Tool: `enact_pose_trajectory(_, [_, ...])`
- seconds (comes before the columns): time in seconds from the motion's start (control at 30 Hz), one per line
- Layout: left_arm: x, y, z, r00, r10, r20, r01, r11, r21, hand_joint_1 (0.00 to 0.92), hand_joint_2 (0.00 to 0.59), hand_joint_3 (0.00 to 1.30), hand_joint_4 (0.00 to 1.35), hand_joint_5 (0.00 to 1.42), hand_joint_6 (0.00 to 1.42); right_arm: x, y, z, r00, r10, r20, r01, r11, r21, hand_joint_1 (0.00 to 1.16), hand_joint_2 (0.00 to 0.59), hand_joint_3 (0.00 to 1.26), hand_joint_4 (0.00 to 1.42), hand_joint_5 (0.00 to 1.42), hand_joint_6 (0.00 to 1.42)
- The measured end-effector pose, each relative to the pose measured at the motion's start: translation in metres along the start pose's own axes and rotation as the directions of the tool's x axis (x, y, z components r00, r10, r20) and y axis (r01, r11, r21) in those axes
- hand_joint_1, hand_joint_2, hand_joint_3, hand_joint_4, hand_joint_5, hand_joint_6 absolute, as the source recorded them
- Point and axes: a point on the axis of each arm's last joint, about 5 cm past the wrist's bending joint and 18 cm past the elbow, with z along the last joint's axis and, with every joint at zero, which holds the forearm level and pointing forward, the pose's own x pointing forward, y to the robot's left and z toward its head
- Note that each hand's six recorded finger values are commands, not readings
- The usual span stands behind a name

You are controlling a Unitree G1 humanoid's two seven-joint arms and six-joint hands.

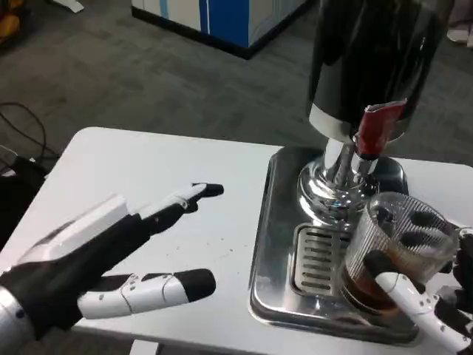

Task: Grasp the cup under the faucet to collect the drink, then remove the cup.

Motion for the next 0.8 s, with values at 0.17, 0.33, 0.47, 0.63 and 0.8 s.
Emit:
enact_pose_trajectory(0.17, [0.003, 0.006, 0.0039, 1.0, -0.001, 0.012, 0.001, 1.0, 0.026, 0.0, 0.047, 0.07, 0.0, 0.07, 0.04, -0.006, -0.0149, 0.0022, 0.9992, 0.035, 0.021, -0.035, 0.999, -0.021, 0.83, 0.169, 0.89, 1.07, 1.35, 1.42])
enact_pose_trajectory(0.33, [0.003, 0.01, 0.0163, 0.998, -0.038, 0.04, 0.036, 0.997, 0.066, 0.0, 0.038, 0.06, 0.0, 0.07, 0.03, -0.011, -0.0273, 0.0108, 0.9961, 0.067, 0.058, -0.066, 0.998, -0.021, 0.83, 0.174, 0.9, 1.08, 1.35, 1.42])
enact_pose_trajectory(0.47, [0.001, 0.012, 0.0293, 0.994, -0.07, 0.08, 0.062, 0.994, 0.093, 0.0, 0.034, 0.06, 0.0, 0.07, 0.03, -0.014, -0.0327, 0.021, 0.9893, 0.094, 0.112, -0.095, 0.995, -0.001, 0.83, 0.172, 0.9, 1.09, 1.36, 1.42])
enact_pose_trajectory(0.63, [-0.01, 0.01, 0.0424, 0.991, -0.1, 0.09, 0.088, 0.988, 0.128, 0.0, 0.029, 0.06, 0.0, 0.06, 0.03, -0.019, -0.0414, 0.027, 0.9819, 0.143, 0.124, -0.144, 0.99, 0.002, 0.83, 0.168, 0.91, 1.09, 1.37, 1.42])
enact_pose_trajectory(0.8, [-0.018, 0.007, 0.0488, 0.989, -0.112, 0.093, 0.1, 0.987, 0.127, 0.0, 0.028, 0.05, 0.0, 0.05, 0.02, -0.022, -0.0487, 0.0319, 0.9734, 0.185, 0.135, -0.186, 0.983, -0.006, 0.82, 0.169, 0.91, 1.09, 1.37, 1.42])
